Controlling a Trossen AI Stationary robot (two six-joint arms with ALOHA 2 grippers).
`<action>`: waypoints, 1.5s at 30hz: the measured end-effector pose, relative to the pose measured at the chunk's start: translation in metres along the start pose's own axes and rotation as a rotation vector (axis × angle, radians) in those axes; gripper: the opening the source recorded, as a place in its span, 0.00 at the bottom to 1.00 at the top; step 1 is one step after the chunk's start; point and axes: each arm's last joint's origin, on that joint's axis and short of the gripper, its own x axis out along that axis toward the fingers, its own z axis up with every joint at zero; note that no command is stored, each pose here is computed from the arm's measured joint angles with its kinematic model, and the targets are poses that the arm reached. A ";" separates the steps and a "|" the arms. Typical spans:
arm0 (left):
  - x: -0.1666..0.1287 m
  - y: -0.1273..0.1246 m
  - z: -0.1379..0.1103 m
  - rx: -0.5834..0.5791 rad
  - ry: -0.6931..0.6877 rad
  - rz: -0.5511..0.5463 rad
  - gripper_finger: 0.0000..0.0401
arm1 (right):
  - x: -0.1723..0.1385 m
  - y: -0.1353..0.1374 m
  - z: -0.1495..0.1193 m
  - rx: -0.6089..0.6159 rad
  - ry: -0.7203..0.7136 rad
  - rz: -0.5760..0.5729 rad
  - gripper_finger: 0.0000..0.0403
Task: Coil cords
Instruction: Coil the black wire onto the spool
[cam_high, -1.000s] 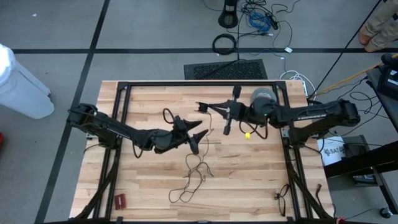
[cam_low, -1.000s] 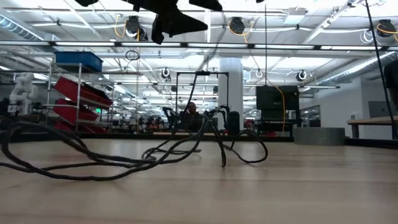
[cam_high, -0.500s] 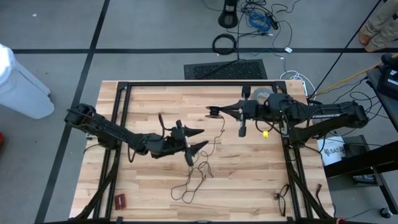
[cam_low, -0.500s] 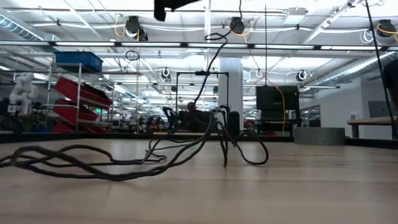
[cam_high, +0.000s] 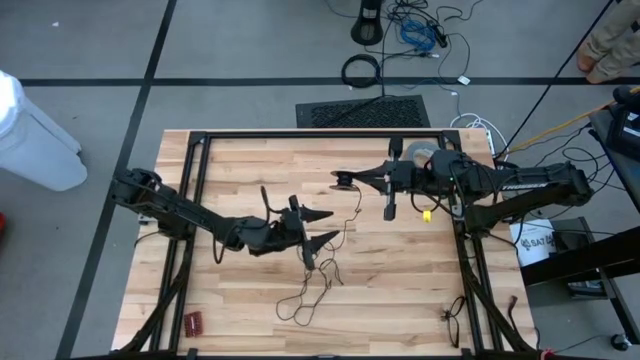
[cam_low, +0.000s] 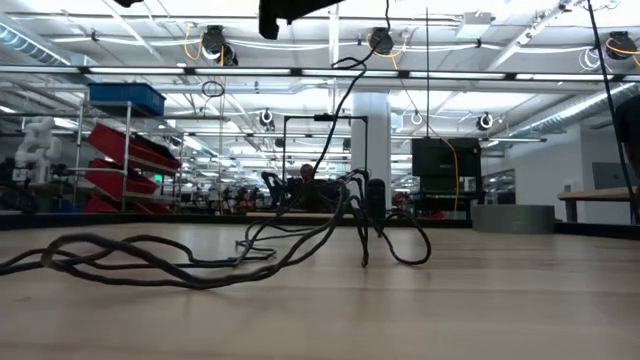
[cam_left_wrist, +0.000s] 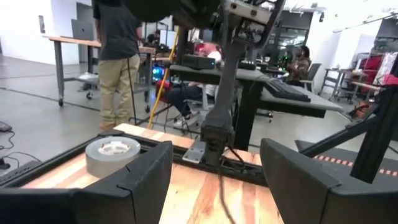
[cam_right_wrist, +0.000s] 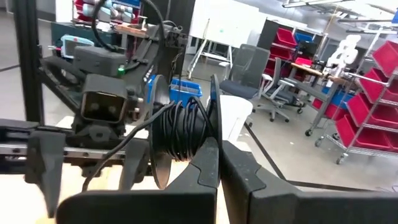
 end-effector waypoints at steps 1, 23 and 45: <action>0.001 0.001 0.000 -0.001 -0.003 -0.008 0.62 | 0.000 0.000 0.000 0.002 0.001 0.008 0.00; 0.015 0.001 -0.028 0.012 0.039 -0.215 0.62 | -0.001 0.009 -0.002 0.067 0.025 0.088 0.00; 0.016 0.004 -0.032 -0.022 0.083 -0.194 0.50 | -0.001 0.011 0.004 0.050 -0.034 0.086 0.00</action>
